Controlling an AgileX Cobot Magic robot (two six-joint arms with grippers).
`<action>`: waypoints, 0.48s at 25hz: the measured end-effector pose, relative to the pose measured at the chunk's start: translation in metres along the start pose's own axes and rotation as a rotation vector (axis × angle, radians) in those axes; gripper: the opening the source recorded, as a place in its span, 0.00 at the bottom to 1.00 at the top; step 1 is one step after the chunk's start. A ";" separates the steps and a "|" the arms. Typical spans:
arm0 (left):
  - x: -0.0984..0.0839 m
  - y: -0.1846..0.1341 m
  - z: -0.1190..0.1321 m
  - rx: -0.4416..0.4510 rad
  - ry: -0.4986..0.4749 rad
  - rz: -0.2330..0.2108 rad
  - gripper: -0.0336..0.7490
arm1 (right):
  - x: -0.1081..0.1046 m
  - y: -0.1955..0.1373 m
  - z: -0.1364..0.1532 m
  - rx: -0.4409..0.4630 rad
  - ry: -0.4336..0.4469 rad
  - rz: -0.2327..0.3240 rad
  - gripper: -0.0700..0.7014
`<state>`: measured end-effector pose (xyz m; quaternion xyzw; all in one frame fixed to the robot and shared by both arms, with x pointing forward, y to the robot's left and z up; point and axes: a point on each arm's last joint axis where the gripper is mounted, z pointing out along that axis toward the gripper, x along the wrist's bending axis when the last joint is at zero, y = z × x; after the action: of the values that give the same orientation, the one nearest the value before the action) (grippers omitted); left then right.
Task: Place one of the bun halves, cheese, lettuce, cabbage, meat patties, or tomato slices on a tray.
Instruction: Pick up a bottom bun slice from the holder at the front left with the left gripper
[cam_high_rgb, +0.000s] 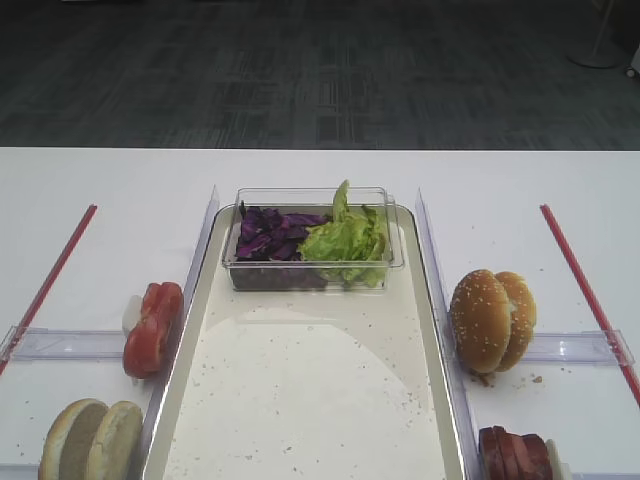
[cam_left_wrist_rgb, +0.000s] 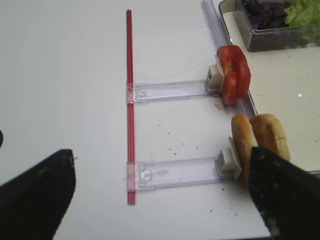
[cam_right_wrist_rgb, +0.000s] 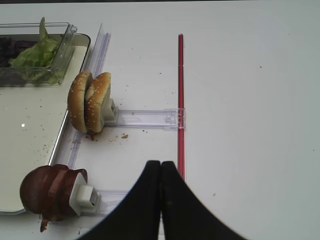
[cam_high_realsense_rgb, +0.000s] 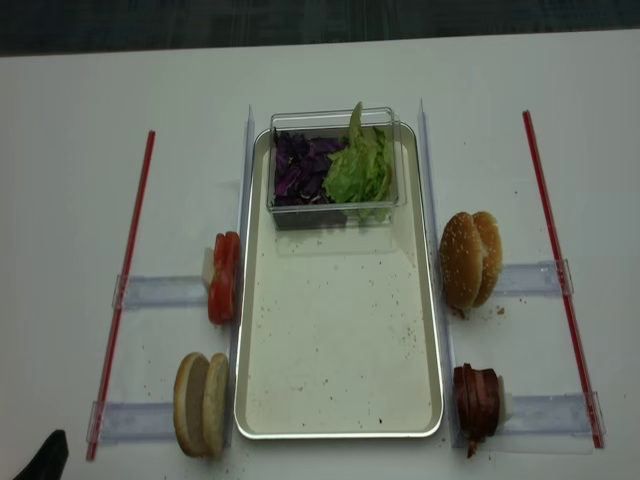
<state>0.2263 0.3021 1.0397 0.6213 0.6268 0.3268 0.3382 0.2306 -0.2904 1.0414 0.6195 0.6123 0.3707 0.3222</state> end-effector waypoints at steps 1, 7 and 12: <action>0.000 0.000 0.000 0.000 0.004 0.001 0.86 | 0.000 0.000 0.000 0.000 0.000 0.000 0.56; 0.001 0.003 0.006 0.062 0.012 0.005 0.86 | 0.000 0.000 0.000 0.000 0.000 0.000 0.56; 0.002 0.020 0.032 0.288 0.042 -0.002 0.86 | 0.000 0.000 0.000 0.000 0.000 0.000 0.56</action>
<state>0.2638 0.3045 1.0380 0.6557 0.6747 0.2463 0.2328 0.2306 -0.2904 1.0414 0.6195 0.6123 0.3707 0.3222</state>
